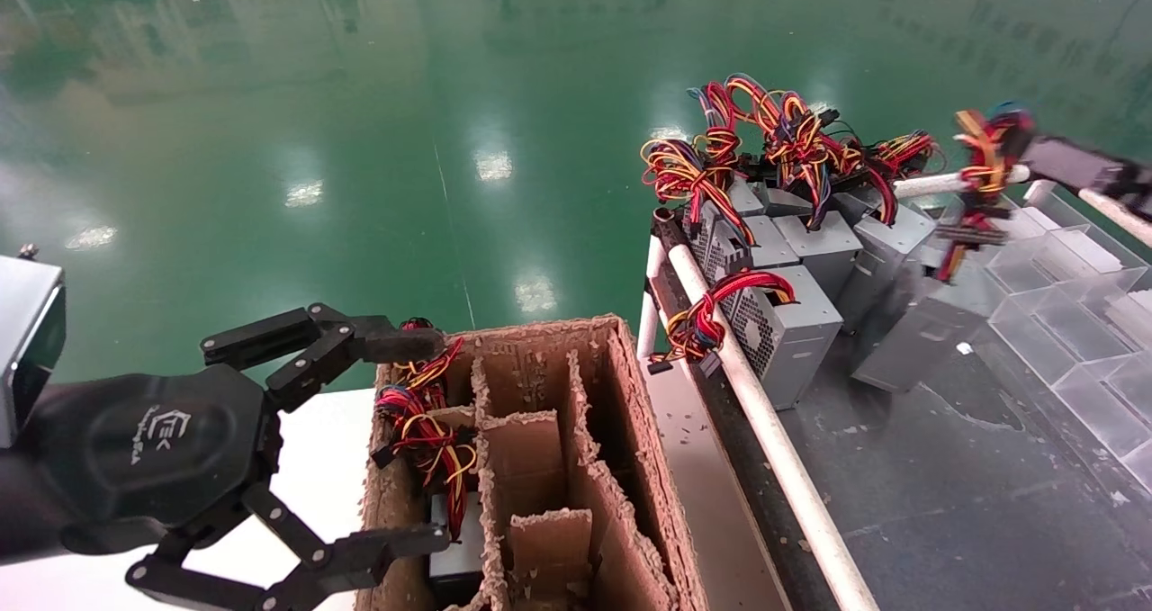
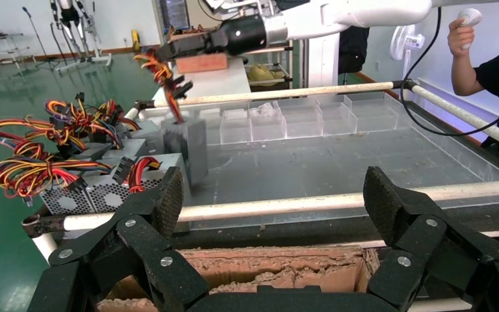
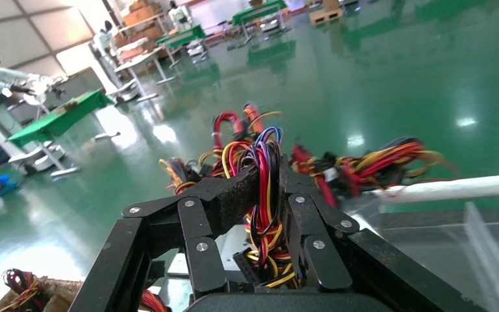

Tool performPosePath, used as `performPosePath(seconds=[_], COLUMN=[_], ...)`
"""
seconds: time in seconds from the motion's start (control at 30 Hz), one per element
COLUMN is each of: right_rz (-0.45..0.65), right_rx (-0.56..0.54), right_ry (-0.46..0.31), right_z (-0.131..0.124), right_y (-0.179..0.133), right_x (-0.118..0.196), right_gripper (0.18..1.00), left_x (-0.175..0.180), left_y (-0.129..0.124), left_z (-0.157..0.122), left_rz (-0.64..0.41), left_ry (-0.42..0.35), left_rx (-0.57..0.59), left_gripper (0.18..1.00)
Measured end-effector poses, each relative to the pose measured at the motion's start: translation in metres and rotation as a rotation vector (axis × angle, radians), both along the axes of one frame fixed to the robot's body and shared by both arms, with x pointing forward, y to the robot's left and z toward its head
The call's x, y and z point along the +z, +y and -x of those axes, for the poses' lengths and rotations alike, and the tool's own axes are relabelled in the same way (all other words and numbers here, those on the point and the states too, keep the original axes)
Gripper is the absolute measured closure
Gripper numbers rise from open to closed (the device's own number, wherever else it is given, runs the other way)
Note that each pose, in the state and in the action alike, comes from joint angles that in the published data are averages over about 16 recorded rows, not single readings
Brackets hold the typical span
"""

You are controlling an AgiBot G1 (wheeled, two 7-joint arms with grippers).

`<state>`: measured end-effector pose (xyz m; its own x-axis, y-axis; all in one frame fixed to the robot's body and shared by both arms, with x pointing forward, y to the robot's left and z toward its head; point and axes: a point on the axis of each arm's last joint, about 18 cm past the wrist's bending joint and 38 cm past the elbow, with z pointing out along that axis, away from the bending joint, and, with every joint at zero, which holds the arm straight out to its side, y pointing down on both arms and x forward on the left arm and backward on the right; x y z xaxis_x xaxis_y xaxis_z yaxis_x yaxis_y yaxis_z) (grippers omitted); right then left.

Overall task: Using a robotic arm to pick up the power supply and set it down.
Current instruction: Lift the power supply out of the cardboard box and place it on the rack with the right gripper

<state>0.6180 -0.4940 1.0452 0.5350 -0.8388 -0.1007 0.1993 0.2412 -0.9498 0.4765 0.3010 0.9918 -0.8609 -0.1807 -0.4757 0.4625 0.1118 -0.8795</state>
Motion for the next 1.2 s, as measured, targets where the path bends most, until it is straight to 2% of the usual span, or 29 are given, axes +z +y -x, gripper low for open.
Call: performPosePath(seconds=[0.3,0.67,1.2], right_rz=[0.019,0.044,0.064], right_rx=[0.031,0.091,0.110], right_ry=[0.023,0.016,0.045], right_z=[-0.028,-0.041,-0.051], right_y=[0.035,0.069,0.086], right_x=[-0.003,0.007,0.001], right_gripper=[0.987,0.987,0.988], left_x=[0.000,0.000,0.000], left_y=[0.000,0.000,0.000], left_z=[0.000,0.000,0.000], left_rz=[0.000,0.000,0.000], left_ry=[0.000,0.000,0.000], left_rx=[0.000,0.000,0.000], left_gripper=[0.183,0.183,0.183])
